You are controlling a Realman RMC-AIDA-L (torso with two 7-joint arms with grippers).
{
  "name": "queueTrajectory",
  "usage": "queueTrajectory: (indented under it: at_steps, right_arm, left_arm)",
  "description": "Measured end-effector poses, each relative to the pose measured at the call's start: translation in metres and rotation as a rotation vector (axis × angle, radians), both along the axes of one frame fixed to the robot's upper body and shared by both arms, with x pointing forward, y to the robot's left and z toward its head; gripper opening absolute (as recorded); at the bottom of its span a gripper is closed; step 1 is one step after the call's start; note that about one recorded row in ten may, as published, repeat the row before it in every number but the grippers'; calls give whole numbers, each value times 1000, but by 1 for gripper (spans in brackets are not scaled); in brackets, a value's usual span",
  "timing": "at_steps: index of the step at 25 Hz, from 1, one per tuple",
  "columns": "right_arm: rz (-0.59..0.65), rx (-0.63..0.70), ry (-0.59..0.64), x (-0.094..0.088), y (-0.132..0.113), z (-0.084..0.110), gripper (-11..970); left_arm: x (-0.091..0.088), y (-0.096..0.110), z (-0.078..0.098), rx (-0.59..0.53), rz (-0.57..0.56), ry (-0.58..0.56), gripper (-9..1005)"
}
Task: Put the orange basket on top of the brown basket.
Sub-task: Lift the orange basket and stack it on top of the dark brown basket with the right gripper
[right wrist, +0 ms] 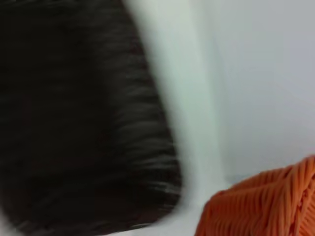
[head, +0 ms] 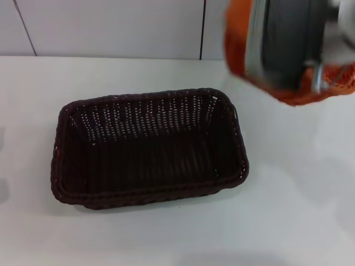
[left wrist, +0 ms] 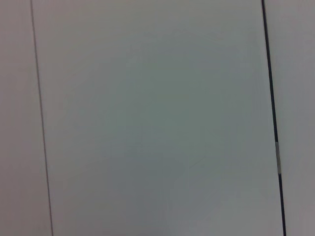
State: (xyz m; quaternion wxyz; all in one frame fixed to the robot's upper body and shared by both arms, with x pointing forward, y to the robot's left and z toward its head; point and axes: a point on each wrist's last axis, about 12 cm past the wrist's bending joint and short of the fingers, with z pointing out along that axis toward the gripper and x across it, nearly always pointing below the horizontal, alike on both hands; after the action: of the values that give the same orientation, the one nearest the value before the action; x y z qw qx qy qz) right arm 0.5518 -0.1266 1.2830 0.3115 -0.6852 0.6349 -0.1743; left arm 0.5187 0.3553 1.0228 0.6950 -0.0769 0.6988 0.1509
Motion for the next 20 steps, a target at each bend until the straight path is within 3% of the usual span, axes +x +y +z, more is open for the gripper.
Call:
queueTrajectory:
  at_steps: [2, 3, 4, 6, 11, 20]
  right_arm:
    - [301, -163, -24, -22, 8, -7, 216]
    - [525, -242, -60, -30, 18, -2, 215]
    - [525, -242, -60, -30, 18, -2, 215]
    - [648, -285, -107, -34, 26, 2, 213]
    - [731, -346, -117, -36, 32, -2, 212]
    - [731, -406, -65, -34, 24, -14, 211]
  left_arm:
    - [0, 0, -1, -6, 0, 2, 757]
    - [1, -2, -2, -10, -4, 6, 756]
    - [1, -2, -2, -11, -5, 8, 756]
    - [1, -3, -2, -13, -10, 12, 756]
    - [2, -6, -3, -19, -18, 18, 757]
    - [2, -7, -4, -28, -19, 23, 756]
